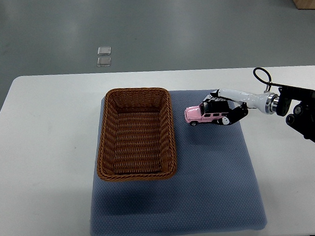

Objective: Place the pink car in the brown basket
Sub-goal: 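Lift the pink car with the right hand toward the basket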

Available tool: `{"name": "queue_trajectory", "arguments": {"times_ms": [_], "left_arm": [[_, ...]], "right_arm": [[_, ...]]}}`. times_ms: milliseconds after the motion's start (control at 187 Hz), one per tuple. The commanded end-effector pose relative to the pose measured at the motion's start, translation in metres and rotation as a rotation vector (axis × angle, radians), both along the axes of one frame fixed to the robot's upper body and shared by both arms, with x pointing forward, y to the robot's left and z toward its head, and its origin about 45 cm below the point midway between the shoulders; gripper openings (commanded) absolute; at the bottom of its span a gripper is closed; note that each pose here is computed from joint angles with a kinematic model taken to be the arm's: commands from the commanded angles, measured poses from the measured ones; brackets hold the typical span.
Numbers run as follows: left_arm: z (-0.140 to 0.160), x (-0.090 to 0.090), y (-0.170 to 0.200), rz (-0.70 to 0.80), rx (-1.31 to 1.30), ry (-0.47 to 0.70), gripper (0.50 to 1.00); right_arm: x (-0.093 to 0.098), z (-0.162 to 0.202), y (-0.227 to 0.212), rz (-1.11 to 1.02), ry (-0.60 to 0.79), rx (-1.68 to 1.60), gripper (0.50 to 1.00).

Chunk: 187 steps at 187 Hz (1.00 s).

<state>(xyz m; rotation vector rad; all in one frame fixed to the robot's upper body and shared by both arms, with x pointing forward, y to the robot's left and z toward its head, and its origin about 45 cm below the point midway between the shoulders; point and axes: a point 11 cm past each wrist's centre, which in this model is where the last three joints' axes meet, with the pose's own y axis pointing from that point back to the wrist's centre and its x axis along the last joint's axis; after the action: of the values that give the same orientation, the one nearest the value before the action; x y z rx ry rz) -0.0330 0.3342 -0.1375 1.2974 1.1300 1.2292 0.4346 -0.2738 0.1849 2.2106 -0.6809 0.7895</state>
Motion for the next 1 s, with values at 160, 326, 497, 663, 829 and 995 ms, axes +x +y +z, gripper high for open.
{"name": "queue_trajectory", "arguments": {"times_ms": [160, 326, 497, 663, 829, 995], "left_arm": [[0.0, 0.0, 0.0, 0.0, 0.0, 0.001, 1.0], [0.0, 0.0, 0.0, 0.0, 0.0, 0.001, 1.0], [0.0, 0.0, 0.0, 0.0, 0.0, -0.001, 1.0], [0.0, 0.0, 0.0, 0.0, 0.0, 0.001, 1.0], [0.0, 0.0, 0.0, 0.0, 0.0, 0.001, 1.0], [0.0, 0.0, 0.0, 0.0, 0.0, 0.001, 1.0]], "right_arm": [[0.02, 0.039, 0.013, -0.001, -0.027, 0.076, 0.5], [0.032, 0.065, 0.027, 0.025, -0.062, 0.085, 0.5], [0.037, 0.082, 0.047, 0.078, -0.053, 0.087, 0.5], [0.04, 0.096, 0.077, 0.14, -0.078, 0.089, 0.5], [0.038, 0.103, 0.116, 0.232, -0.08, 0.067, 0.5], [0.036, 0.103, 0.136, 0.294, -0.086, 0.0, 0.5]]}}
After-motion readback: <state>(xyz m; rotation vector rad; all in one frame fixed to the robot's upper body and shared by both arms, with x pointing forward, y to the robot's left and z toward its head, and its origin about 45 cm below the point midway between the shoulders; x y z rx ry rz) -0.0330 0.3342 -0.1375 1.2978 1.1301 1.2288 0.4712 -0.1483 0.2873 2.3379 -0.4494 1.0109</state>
